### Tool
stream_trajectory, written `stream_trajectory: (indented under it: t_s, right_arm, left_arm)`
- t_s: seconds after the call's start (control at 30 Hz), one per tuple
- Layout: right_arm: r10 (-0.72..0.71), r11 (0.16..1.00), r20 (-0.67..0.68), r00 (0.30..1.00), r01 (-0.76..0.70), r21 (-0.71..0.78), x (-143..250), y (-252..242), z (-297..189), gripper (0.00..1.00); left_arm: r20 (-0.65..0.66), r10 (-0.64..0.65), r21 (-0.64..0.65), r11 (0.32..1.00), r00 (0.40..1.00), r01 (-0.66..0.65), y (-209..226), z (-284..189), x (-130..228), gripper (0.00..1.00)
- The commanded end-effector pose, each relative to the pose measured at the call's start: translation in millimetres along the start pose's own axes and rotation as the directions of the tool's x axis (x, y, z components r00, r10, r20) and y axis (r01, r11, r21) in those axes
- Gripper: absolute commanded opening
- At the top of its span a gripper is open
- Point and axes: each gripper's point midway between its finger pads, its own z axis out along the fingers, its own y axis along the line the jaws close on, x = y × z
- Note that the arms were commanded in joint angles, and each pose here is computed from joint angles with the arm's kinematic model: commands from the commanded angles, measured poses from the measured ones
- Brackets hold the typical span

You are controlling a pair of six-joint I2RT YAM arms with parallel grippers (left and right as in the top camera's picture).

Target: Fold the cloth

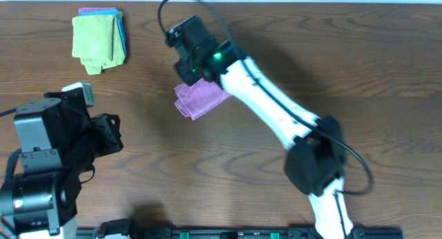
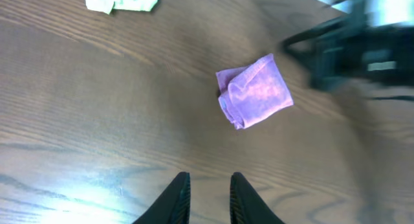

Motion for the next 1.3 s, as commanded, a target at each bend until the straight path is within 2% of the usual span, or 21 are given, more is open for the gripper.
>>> stream_trajectory:
  t_s: [0.0, 0.1, 0.23, 0.37, 0.4, 0.43, 0.5, 0.53, 0.63, 0.67, 0.73, 0.77, 0.87, 0.97, 1.07, 1.2, 1.27]
  right_arm:
    - [-0.011, 0.984, 0.059, 0.998, 0.001, 0.178, -19, -39, -59, 0.01]
    - [0.001, 0.977, 0.009, 1.000, -0.003, 0.213, -5, -53, -83, 0.01]
    - [0.019, 0.973, -0.022, 1.000, -0.014, 0.230, 9, -63, -123, 0.01]
    - [0.045, 0.962, -0.026, 0.999, -0.037, 0.272, 22, -80, -166, 0.02]
    - [0.054, 0.959, -0.026, 0.998, -0.045, 0.279, 26, -84, -177, 0.05]
    - [0.068, 0.956, -0.027, 0.997, -0.057, 0.288, 31, -90, -190, 0.15]
    - [0.094, 0.948, -0.024, 0.995, -0.083, 0.307, 42, -101, -216, 0.27]
    - [0.106, 0.944, -0.021, 0.994, -0.094, 0.315, 47, -105, -228, 0.38]
    - [0.128, 0.934, 0.010, 0.992, -0.124, 0.334, 57, -113, -261, 0.49]
    - [0.131, 0.931, 0.032, 0.991, -0.134, 0.338, 59, -114, -273, 0.58]
    - [0.136, 0.922, 0.067, 0.989, -0.150, 0.358, 64, -117, -296, 0.60]
    - [0.136, 0.913, 0.078, 0.988, -0.155, 0.377, 68, -118, -307, 0.87]
    - [0.151, 0.889, 0.098, 0.984, -0.178, 0.422, 84, -124, -337, 0.99]
    - [0.195, 0.868, 0.110, 0.975, -0.223, 0.443, 106, -127, -357, 0.99]
    - [0.268, 0.812, 0.105, 0.958, -0.283, 0.511, 135, -139, -368, 0.99]
    - [0.310, 0.780, 0.116, 0.944, -0.322, 0.537, 162, -145, -367, 0.99]
    - [0.319, 0.770, 0.128, 0.939, -0.336, 0.543, 170, -148, -361, 0.99]
  left_arm:
    - [-0.053, 0.008, 0.005, 1.000, 0.999, -0.008, 6, 19, 15, 0.20]
    - [-0.088, 0.001, 0.032, 1.000, 0.996, 0.002, 9, 40, 28, 0.20]
    - [-0.115, -0.009, 0.150, 0.988, 0.993, 0.026, 1, 74, 46, 0.24]
    - [-0.130, -0.063, 0.166, 0.983, 0.990, 0.084, 10, 108, 64, 0.37]
    - [-0.134, -0.073, 0.163, 0.982, 0.988, 0.095, 13, 115, 68, 0.38]
    - [-0.138, -0.079, 0.166, 0.981, 0.987, 0.102, 15, 122, 72, 0.41]
    - [-0.148, -0.089, 0.189, 0.975, 0.985, 0.116, 15, 137, 78, 0.47]
    - [-0.151, -0.086, 0.214, 0.970, 0.985, 0.117, 12, 145, 79, 0.49]
    - [-0.155, -0.067, 0.246, 0.964, 0.986, 0.105, 3, 164, 78, 0.52]
    - [-0.161, -0.055, 0.263, 0.960, 0.985, 0.097, -4, 173, 78, 0.54]
    - [-0.172, -0.044, 0.284, 0.955, 0.984, 0.092, -15, 189, 79, 0.58]
    - [-0.179, -0.043, 0.293, 0.951, 0.983, 0.095, -20, 196, 80, 0.60]
    - [-0.208, -0.072, 0.318, 0.938, 0.975, 0.137, -36, 222, 85, 0.60]
    - [-0.240, -0.132, 0.318, 0.925, 0.962, 0.206, -42, 249, 91, 0.62]
    - [-0.251, -0.185, 0.312, 0.914, 0.950, 0.260, -41, 265, 92, 0.63]
    - [-0.293, -0.253, 0.303, 0.890, 0.922, 0.341, -42, 276, 97, 0.64]
    - [-0.313, -0.249, 0.319, 0.881, 0.916, 0.348, -46, 275, 100, 0.66]
